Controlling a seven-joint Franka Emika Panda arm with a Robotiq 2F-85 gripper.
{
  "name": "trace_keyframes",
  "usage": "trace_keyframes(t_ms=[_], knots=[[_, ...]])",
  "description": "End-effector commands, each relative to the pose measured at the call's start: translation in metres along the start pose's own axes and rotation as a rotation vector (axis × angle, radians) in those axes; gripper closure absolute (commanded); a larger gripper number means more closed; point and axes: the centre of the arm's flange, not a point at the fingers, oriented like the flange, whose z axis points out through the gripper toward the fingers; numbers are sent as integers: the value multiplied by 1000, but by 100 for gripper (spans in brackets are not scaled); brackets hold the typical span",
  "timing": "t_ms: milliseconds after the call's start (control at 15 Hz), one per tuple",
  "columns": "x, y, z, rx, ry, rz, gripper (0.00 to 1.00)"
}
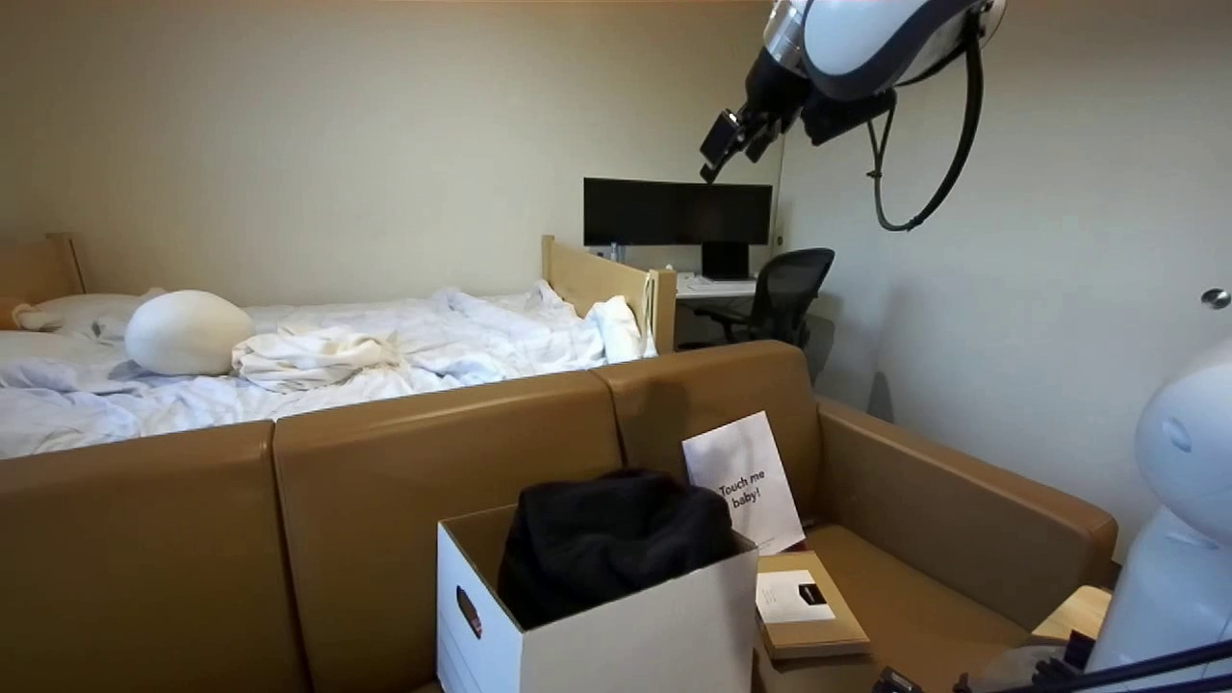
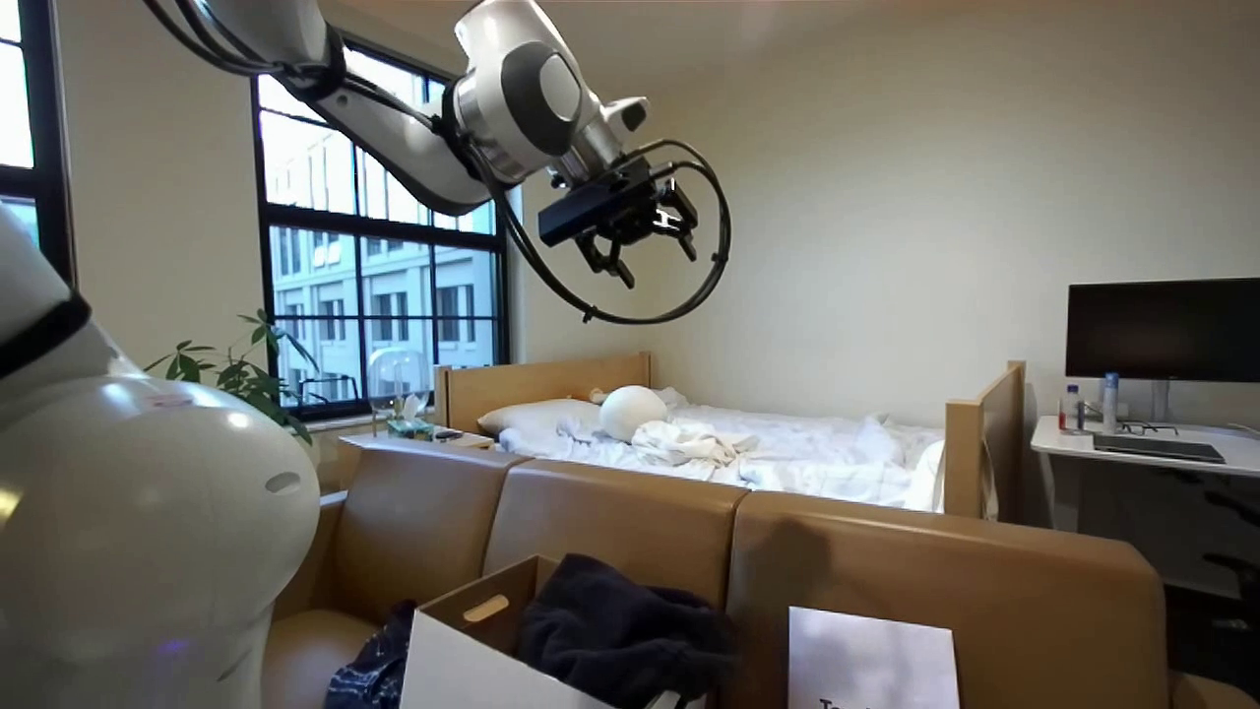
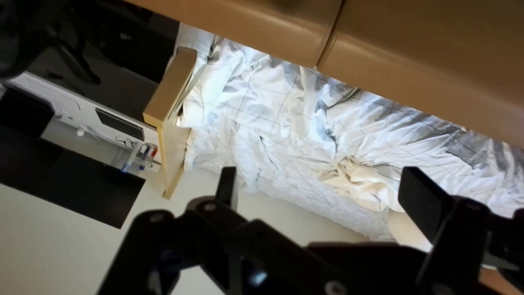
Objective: Put the dark blue cloth in the box
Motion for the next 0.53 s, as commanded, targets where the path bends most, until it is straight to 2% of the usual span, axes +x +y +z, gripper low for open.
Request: trace_keyframes(t_ms=[0, 133, 467], knots=[[-9, 30, 18, 26, -102, 39, 0], [-31, 35, 45, 30, -212, 34, 0], [-138, 7, 147, 201, -465, 8, 0]])
